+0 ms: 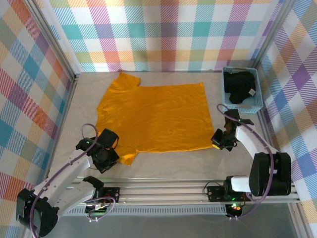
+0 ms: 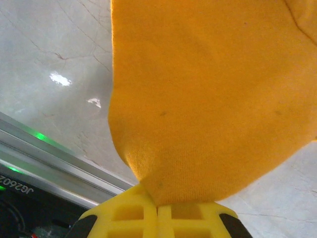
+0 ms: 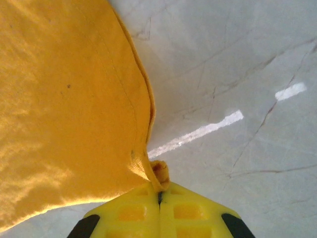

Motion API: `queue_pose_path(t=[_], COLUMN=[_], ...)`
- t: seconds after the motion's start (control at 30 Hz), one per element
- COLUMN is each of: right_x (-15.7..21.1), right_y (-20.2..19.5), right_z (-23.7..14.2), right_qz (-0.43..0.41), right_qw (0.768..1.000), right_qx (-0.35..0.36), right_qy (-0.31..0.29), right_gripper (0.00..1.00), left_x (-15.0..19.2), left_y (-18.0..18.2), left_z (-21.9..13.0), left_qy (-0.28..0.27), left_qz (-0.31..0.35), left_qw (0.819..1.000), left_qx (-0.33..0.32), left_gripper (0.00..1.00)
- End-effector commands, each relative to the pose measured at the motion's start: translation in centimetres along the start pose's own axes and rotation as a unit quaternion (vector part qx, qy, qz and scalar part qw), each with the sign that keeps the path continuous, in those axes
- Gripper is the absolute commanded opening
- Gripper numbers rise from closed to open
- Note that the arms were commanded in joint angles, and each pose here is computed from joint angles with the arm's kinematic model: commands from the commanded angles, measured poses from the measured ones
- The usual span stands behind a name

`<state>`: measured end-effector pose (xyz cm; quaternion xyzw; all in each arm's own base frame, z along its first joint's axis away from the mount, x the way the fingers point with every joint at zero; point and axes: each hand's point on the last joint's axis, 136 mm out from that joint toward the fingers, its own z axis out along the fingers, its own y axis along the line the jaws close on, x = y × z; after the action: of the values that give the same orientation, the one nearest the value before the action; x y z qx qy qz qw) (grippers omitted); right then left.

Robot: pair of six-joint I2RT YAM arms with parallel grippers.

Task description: Fold and stack the t-shirts

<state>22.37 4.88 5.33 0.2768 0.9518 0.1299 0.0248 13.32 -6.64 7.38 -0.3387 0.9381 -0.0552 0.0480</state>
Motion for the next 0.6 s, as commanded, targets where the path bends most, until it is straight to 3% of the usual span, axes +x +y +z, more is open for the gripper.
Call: queue_pose_path(t=[0.0, 0.2, 0.57], right_x=[1.0, -1.3, -8.1], right_y=[0.7, 2.3, 6.9], right_z=[-0.5, -1.8, -3.0], right_qz=[0.006, 0.009, 0.010], right_qw=[1.000, 1.000, 0.999], right_qx=[-0.008, -0.013, -0.016], right_qy=[0.018, -0.005, -0.039], right_gripper=[0.00, 0.00, 0.00], left_x=[-1.1, -6.6, -15.4], left_y=[-1.6, -5.8, -11.4], left_z=[-1.3, -5.1, -5.4], left_qy=[-0.011, -0.090, -0.112], left_qz=[-0.030, -0.017, -0.004], left_qw=[0.999, 0.996, 0.993], left_qx=[0.016, 0.013, 0.034], left_gripper=[0.00, 0.00, 0.00])
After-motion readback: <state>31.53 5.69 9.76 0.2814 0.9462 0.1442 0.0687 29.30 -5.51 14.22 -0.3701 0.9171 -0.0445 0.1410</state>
